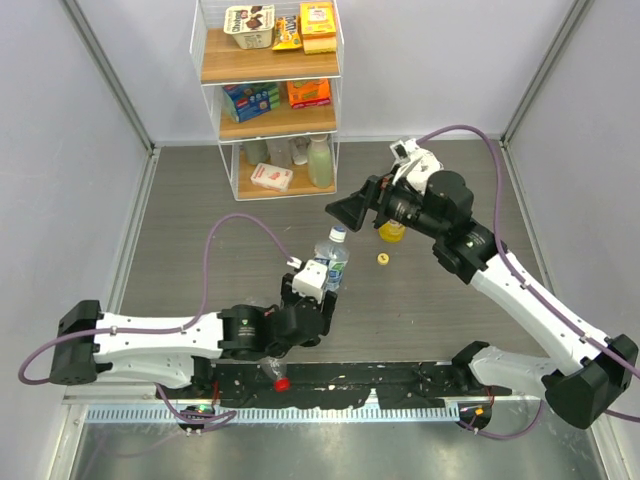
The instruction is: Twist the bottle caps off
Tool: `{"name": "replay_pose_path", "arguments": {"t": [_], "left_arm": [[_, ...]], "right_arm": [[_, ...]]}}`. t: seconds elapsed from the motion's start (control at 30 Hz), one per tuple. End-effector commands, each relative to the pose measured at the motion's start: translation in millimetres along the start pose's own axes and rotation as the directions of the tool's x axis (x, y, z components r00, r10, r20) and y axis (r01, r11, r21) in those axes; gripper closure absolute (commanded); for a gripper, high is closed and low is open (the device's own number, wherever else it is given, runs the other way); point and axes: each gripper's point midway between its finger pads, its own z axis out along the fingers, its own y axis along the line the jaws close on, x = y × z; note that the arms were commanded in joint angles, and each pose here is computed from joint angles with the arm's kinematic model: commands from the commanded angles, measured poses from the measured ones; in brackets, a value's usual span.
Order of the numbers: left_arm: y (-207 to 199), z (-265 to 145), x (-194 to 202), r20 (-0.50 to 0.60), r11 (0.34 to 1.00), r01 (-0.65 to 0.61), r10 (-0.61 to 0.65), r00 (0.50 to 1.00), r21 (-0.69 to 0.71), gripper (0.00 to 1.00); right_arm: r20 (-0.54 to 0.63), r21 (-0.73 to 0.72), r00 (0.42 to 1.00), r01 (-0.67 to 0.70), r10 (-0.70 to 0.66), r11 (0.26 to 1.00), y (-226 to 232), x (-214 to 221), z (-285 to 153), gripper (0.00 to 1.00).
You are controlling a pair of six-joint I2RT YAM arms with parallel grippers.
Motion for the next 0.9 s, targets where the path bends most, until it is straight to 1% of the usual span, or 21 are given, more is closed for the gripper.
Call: {"name": "replay_pose_path", "arguments": {"t": [0.0, 0.03, 0.07, 0.17, 0.3, 0.5, 0.67, 0.87], "left_arm": [[10.0, 3.8, -31.0, 0.086, 0.988, 0.032, -0.019, 0.996, -0.15, 1.0], [9.8, 5.3, -30.9, 0.085, 0.986, 0.025, -0.011, 0.996, -0.163, 1.0], [10.3, 6.9, -32.2, 0.089, 0.984, 0.024, -0.009, 0.996, -0.176, 1.0], [11.2, 9.5, -32.3, 0.094, 0.979, 0.021, -0.002, 0.996, -0.201, 1.0], [15.4, 8.1, -33.8, 0.1, 0.975, 0.028, -0.006, 0.995, -0.219, 1.0], [25.2, 1.9, -34.4, 0.108, 0.97, 0.043, -0.017, 0.994, -0.239, 1.0], [31.8, -2.0, -33.1, 0.108, 0.967, 0.047, -0.021, 0.994, -0.252, 1.0], [33.0, -2.8, -32.8, 0.102, 0.965, 0.043, -0.017, 0.995, -0.259, 1.0]], "right_arm": [[-0.003, 0.189, 1.0, 0.015, -0.014, 0.982, -14.1, -4.1, 7.2, 0.02], [-0.025, 0.2, 1.0, 0.009, -0.004, 0.98, -16.1, 2.8, 10.6, 0.04], [-0.024, 0.221, 1.0, -0.004, 0.009, 0.975, -18.3, 2.7, 11.3, 0.05], [-0.053, 0.269, 0.998, -0.007, 0.021, 0.963, -26.3, 14.0, 17.1, 0.13], [-0.06, 0.314, 0.998, 0.024, -0.005, 0.949, -29.5, 18.3, 15.7, 0.18], [-0.074, 0.263, 0.997, 0.009, 0.011, 0.965, -18.9, 26.9, 19.1, 0.28], [-0.087, 0.217, 0.996, -0.015, 0.034, 0.976, -6.0, 35.5, 26.2, 0.29], [-0.088, 0.195, 0.994, -0.043, 0.062, 0.98, 3.4, 42.0, 36.2, 0.29]]}}
